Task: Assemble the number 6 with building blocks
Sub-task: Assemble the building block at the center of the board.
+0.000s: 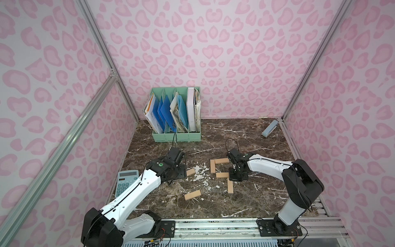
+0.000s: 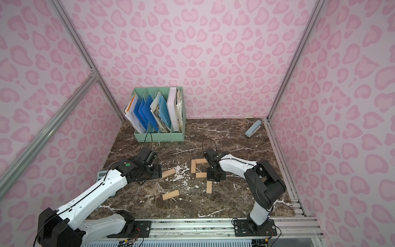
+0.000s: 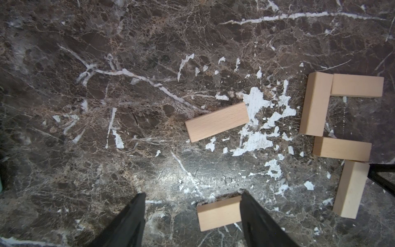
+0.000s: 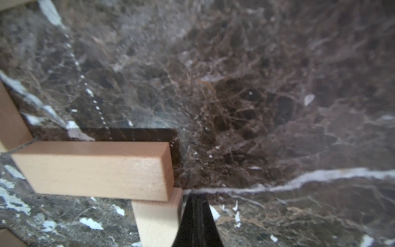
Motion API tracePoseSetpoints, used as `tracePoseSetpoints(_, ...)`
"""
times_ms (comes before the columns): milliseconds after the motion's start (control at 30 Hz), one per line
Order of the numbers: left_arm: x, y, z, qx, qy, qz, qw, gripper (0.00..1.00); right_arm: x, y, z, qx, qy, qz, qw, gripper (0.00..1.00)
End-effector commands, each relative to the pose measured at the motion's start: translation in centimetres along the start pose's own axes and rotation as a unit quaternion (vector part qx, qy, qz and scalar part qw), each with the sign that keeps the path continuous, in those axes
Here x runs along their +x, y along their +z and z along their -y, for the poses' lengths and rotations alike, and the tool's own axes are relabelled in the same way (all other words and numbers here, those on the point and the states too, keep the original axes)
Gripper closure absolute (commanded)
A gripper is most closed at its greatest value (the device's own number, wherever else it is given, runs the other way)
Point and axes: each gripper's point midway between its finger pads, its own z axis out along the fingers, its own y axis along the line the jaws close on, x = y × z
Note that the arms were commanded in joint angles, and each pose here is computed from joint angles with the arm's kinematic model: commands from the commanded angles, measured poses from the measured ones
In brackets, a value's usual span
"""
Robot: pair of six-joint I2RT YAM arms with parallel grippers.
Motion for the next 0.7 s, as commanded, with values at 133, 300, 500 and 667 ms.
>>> tracePoseSetpoints(133, -0.04, 0.04, -0.09, -0.004, 0.000, 0.000, 1.000, 0.27, -0.73, -0.24, -0.21, 0.001, -0.006, 0.008, 1.000, 1.00)
tracePoseSetpoints(300, -0.07, 0.10, -0.05, -0.004, 0.001, 0.000, 1.000, 0.27, -0.89, -0.28, -0.40, -0.001, -0.007, 0.008, 1.000, 1.00)
tracePoseSetpoints(500, -0.01, 0.19, -0.09, -0.005, 0.002, -0.002, 1.000, 0.27, -0.89, -0.27, -0.51, -0.003, -0.006, 0.007, 1.000, 1.00)
tracePoseSetpoints(667, -0.05, 0.21, -0.06, -0.005, 0.001, -0.001, 1.000, 0.27, -1.01, -0.39, -0.56, -0.002, -0.007, 0.009, 1.000, 1.00)
